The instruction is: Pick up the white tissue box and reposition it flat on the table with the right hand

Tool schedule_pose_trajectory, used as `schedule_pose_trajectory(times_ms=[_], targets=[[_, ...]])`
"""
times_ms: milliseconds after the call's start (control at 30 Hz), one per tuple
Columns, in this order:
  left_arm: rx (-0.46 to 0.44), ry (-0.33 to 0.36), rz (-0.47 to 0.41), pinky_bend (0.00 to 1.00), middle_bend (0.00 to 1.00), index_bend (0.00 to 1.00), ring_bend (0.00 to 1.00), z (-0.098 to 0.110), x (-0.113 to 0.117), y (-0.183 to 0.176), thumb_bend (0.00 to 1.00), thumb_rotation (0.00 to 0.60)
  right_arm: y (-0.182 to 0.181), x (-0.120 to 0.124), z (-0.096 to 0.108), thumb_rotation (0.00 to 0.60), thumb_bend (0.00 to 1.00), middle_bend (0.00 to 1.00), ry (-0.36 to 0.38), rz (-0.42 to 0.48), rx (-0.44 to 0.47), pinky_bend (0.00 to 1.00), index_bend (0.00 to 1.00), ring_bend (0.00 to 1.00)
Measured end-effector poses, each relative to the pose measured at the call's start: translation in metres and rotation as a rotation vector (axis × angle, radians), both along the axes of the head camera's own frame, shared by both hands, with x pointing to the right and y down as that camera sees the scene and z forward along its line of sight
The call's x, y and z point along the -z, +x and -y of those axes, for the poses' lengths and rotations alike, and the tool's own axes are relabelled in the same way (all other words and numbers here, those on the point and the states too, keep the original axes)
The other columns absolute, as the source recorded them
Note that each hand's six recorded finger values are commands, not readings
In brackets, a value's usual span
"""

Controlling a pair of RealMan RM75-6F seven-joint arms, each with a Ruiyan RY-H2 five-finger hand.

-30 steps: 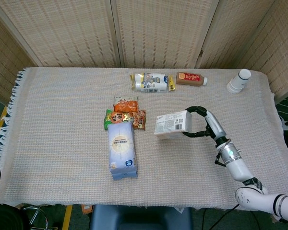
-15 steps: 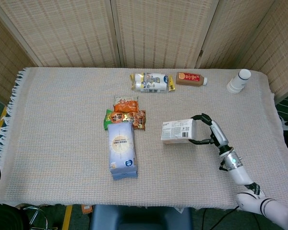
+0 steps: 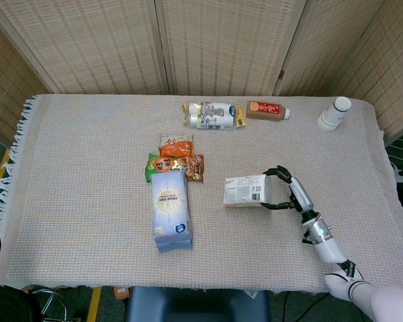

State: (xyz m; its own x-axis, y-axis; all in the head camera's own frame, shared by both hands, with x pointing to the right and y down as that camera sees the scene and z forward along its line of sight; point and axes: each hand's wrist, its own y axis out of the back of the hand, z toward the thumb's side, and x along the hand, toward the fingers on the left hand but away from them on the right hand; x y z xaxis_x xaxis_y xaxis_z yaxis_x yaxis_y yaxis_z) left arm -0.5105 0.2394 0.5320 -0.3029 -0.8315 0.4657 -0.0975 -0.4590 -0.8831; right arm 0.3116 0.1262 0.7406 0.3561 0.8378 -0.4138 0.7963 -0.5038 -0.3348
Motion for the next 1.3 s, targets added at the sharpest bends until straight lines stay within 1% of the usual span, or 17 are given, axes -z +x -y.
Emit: schedule_pose_trajectory(times_ms=[200, 300, 467, 633, 767, 900, 1000, 1300], targets=[[0.001, 0.0, 0.001, 0.11, 0.0, 0.14, 0.0, 0.0, 0.0, 0.0, 0.53, 0.6, 0.0, -0.008, -0.002, 0.6, 0.32, 0.5, 0.0, -0.075, 0.033, 0.0, 0.51, 0.45], [0.0, -0.001, 0.0, 0.11, 0.0, 0.14, 0.0, 0.0, 0.0, 0.0, 0.53, 0.6, 0.0, -0.01, -0.003, 0.6, 0.32, 0.5, -0.01, -0.093, 0.037, 0.0, 0.51, 0.45], [0.001, 0.001, -0.001, 0.11, 0.0, 0.14, 0.0, 0.0, 0.0, 0.0, 0.53, 0.6, 0.003, -0.009, -0.003, 0.6, 0.32, 0.5, -0.019, -0.116, 0.04, 0.0, 0.51, 0.45], [-0.003, -0.003, 0.0, 0.11, 0.0, 0.14, 0.0, 0.0, 0.0, 0.001, 0.53, 0.6, 0.007, -0.006, -0.004, 0.6, 0.32, 0.5, -0.033, -0.156, 0.057, 0.0, 0.48, 0.45], [-0.005, -0.004, 0.001, 0.11, 0.0, 0.14, 0.0, 0.0, 0.0, 0.002, 0.53, 0.6, 0.012, -0.006, -0.008, 0.6, 0.32, 0.5, -0.068, -0.207, 0.072, 0.0, 0.46, 0.45], [-0.006, -0.004, 0.001, 0.11, 0.0, 0.14, 0.0, 0.0, -0.001, 0.002, 0.53, 0.6, 0.019, -0.009, -0.013, 0.6, 0.32, 0.5, -0.124, -0.269, 0.082, 0.0, 0.46, 0.44], [-0.005, -0.004, 0.002, 0.11, 0.0, 0.14, 0.0, 0.0, -0.001, 0.002, 0.53, 0.6, 0.022, -0.009, -0.015, 0.6, 0.32, 0.5, -0.151, -0.307, 0.092, 0.0, 0.45, 0.44], [-0.009, -0.006, 0.002, 0.11, 0.0, 0.14, 0.0, 0.0, -0.001, 0.003, 0.53, 0.6, 0.024, -0.006, -0.014, 0.6, 0.32, 0.5, -0.18, -0.38, 0.115, 0.0, 0.44, 0.44]])
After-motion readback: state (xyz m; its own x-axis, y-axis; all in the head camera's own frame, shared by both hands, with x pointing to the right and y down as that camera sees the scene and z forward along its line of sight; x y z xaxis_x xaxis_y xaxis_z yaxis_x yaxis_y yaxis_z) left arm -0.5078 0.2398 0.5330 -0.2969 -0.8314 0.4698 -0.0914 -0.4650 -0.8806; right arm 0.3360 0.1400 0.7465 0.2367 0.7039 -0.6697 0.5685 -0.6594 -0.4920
